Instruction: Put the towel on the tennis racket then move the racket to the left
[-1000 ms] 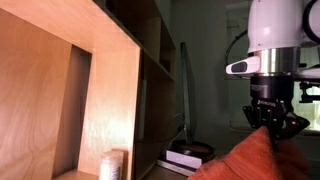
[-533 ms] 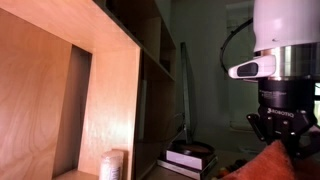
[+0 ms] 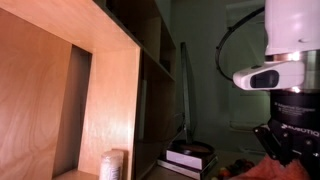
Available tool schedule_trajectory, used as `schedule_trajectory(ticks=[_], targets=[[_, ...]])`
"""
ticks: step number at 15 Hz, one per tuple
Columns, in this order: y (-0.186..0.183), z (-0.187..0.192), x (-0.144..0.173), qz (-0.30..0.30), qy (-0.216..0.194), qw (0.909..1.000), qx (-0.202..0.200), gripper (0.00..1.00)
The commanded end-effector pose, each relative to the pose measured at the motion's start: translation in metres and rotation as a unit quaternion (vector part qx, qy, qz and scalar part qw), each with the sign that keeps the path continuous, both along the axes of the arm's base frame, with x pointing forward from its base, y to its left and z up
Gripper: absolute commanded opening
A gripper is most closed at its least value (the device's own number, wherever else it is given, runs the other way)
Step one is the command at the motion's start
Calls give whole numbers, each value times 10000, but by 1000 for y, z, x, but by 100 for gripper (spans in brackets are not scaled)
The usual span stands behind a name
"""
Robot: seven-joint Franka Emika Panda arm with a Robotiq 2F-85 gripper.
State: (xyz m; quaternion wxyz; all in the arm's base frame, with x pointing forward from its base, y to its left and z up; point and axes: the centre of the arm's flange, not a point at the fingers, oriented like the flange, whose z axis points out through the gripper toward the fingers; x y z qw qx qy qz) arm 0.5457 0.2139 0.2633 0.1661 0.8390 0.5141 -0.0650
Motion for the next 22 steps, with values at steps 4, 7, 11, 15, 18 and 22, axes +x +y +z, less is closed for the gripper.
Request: schedule_trajectory(ticks=[4, 7, 11, 15, 18, 22], targets=[[38, -14, -20, 634, 79, 9959, -636, 5], [49, -23, -29, 873, 147, 9926, -827, 5], [48, -25, -34, 960, 239, 9921, -776, 5], [42, -23, -40, 1115, 399, 9910, -631, 6], [38, -23, -54, 1573, 679, 9841, -478, 6], [31, -22, -51, 1451, 730, 9857, -444, 36]])
